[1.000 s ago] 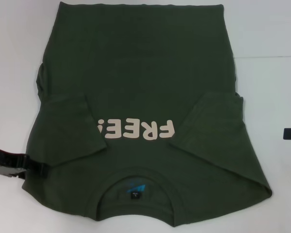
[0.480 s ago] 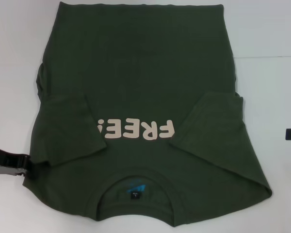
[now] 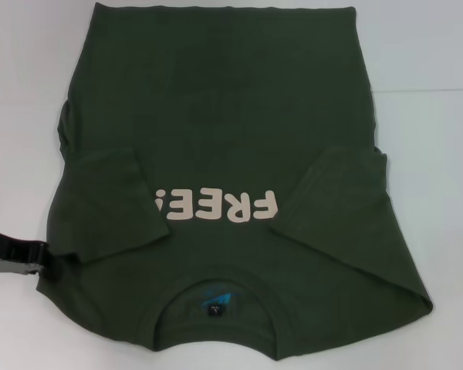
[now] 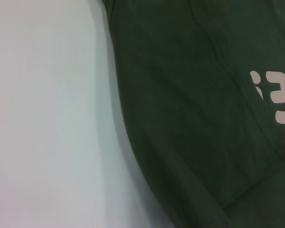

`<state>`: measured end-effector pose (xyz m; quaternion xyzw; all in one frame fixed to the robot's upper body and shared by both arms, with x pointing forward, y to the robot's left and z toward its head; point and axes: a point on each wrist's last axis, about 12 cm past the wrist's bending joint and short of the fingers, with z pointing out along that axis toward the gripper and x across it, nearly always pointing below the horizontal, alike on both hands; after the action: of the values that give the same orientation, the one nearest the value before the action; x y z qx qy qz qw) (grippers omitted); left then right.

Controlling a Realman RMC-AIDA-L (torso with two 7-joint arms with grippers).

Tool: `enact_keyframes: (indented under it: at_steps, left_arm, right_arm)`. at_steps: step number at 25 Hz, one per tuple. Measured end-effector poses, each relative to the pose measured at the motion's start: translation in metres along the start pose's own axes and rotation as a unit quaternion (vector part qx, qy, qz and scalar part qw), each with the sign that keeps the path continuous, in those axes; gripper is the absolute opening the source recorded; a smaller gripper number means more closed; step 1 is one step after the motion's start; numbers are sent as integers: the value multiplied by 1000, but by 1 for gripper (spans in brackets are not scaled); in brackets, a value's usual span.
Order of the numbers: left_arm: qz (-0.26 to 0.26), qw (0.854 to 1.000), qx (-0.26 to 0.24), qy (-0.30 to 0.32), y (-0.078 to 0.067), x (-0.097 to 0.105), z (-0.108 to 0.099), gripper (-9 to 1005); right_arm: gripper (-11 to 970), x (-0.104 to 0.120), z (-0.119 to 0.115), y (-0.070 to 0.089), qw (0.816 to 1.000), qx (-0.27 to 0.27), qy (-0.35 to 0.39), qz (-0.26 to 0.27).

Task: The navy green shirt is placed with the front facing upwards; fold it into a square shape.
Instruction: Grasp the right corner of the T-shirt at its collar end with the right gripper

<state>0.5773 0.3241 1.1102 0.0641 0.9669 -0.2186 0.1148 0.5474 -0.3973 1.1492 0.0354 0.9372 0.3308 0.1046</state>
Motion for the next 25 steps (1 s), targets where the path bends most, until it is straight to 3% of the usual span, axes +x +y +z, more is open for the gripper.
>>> enact_keyframes:
  at_steps: [4, 10, 25]
  left_arm:
    - [1, 1000, 2, 1, -1, 0, 0, 29]
    - [-1, 1000, 2, 1, 1, 2, 0, 29]
    - [4, 1000, 1, -2, 1, 0, 0, 29]
  right_arm:
    - [915, -5, 19, 12, 999, 19, 45, -15]
    - [915, -1, 39, 18, 998, 15, 59, -21]
    - [914, 8, 66, 16, 997, 19, 76, -18]
